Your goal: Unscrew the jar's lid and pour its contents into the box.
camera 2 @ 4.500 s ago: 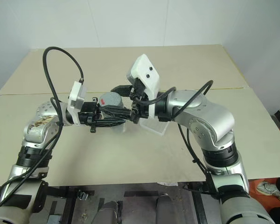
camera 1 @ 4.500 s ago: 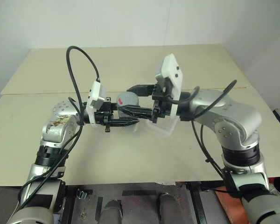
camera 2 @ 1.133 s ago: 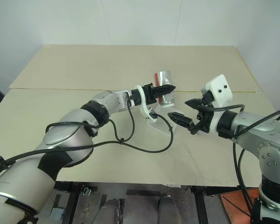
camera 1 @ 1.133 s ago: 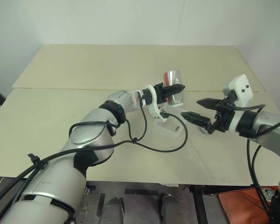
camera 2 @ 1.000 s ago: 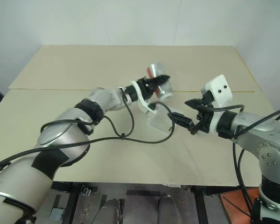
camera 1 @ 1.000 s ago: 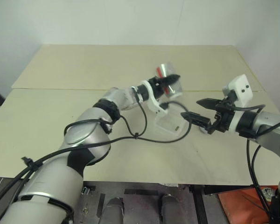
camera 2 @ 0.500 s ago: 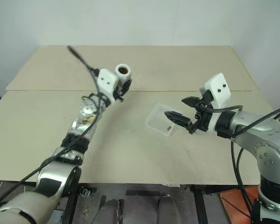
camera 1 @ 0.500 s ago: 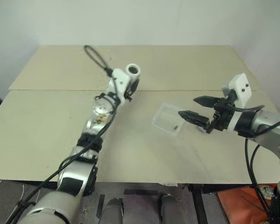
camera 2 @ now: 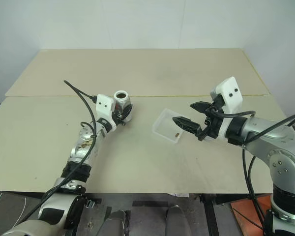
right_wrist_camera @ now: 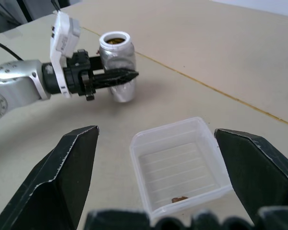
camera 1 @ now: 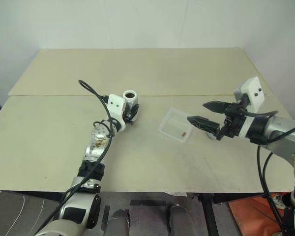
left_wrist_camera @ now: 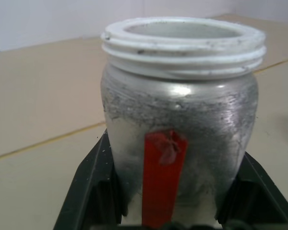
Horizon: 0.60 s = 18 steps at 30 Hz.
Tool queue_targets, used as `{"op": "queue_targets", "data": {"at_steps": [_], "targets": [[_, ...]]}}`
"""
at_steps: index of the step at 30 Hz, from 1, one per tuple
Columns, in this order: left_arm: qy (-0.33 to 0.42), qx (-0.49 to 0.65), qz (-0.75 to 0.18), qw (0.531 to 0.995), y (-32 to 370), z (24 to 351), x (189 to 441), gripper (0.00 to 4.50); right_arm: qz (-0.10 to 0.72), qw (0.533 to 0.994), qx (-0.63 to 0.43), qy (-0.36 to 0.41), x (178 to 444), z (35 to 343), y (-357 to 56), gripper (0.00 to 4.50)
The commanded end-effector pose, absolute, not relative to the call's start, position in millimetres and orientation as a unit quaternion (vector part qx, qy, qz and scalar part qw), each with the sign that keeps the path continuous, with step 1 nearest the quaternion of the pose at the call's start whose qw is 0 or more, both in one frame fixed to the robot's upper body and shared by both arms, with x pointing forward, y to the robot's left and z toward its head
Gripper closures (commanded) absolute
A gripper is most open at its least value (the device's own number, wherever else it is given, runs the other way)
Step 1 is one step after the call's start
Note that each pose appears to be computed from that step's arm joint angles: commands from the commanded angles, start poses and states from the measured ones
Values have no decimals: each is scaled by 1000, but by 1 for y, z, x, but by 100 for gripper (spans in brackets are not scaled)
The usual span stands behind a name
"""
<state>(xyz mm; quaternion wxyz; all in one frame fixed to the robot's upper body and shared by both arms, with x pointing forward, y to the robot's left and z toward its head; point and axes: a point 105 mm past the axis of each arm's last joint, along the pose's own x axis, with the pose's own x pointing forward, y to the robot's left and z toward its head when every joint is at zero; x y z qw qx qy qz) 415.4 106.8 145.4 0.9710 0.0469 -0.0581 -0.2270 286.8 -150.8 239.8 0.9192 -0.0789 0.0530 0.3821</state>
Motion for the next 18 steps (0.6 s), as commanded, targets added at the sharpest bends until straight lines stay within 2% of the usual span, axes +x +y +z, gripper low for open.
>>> {"op": "queue_targets", "data": {"at_steps": [1, 6, 7, 12, 18], "targets": [[-63, 43, -228, 971, 107, 148, 415, 183, 395, 914, -87, 35, 283, 247, -143, 0], [-60, 53, -231, 970, 114, 145, 412, 18, 404, 913, -57, 21, 284, 256, -141, 0], [-59, 55, -229, 970, 116, 145, 412, 6, 407, 912, -47, 14, 285, 261, -142, 0], [-64, 69, -271, 958, 124, 154, 394, 6, 400, 913, -73, 24, 287, 259, -148, 0], [-37, 122, -344, 930, 145, 164, 345, 6, 396, 910, -111, 48, 283, 244, -155, 0]]}}
